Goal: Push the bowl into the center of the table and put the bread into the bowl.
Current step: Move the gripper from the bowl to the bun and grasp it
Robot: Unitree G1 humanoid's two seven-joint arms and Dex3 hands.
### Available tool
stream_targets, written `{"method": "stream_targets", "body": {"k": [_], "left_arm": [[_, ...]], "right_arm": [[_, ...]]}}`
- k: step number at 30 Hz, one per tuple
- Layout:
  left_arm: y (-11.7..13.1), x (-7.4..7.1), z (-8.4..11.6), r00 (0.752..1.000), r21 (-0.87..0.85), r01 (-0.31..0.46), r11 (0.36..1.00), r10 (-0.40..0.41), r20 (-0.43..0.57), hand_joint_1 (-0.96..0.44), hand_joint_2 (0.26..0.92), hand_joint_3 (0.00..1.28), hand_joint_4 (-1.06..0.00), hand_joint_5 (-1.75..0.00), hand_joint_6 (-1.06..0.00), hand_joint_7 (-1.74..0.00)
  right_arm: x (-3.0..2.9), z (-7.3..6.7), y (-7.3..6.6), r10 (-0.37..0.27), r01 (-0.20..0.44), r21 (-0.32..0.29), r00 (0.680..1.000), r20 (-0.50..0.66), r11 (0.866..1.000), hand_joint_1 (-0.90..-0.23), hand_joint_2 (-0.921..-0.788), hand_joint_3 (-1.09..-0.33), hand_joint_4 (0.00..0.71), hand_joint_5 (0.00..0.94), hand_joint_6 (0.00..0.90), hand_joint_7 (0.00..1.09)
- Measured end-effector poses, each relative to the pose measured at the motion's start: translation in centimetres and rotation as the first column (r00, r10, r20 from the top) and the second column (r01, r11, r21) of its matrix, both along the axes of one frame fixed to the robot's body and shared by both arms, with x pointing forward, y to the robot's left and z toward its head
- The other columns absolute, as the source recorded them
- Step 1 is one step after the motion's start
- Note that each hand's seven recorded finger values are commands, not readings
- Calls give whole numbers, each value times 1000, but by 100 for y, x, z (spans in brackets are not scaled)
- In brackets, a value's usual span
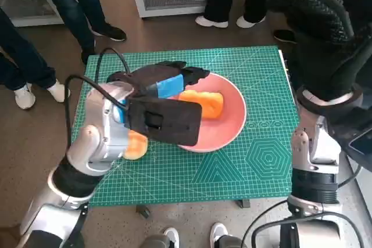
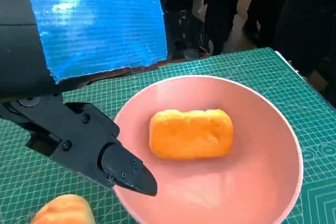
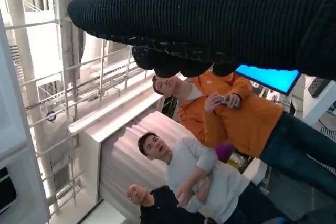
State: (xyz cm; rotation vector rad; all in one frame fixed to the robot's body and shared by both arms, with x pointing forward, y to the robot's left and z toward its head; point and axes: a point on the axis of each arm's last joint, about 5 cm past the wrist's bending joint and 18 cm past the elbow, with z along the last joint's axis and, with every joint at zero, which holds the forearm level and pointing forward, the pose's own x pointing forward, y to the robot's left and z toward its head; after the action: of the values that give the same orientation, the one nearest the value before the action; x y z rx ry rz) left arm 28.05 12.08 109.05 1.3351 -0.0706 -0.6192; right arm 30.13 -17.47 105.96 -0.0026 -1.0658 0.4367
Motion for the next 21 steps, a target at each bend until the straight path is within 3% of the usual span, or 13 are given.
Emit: {"method": "stream_targets", "body": {"k": [12,21], "left_arm": [[319,-277,367,995,-56,-15,998,21,99,-417,652,0,1,1,-81,-99],[551,-506,430,991,-111,-41,993,55,124,-216,638,1,1,1,-85,-78]], "right_arm": [[0,-3,3,1,-1,2,1000,-1,1000,-667,-921,-725,320,2,247,335],[3,-5,10,3,-3,4,1000,-1,1000,-666,-921,-725,315,0,244,331]]}}
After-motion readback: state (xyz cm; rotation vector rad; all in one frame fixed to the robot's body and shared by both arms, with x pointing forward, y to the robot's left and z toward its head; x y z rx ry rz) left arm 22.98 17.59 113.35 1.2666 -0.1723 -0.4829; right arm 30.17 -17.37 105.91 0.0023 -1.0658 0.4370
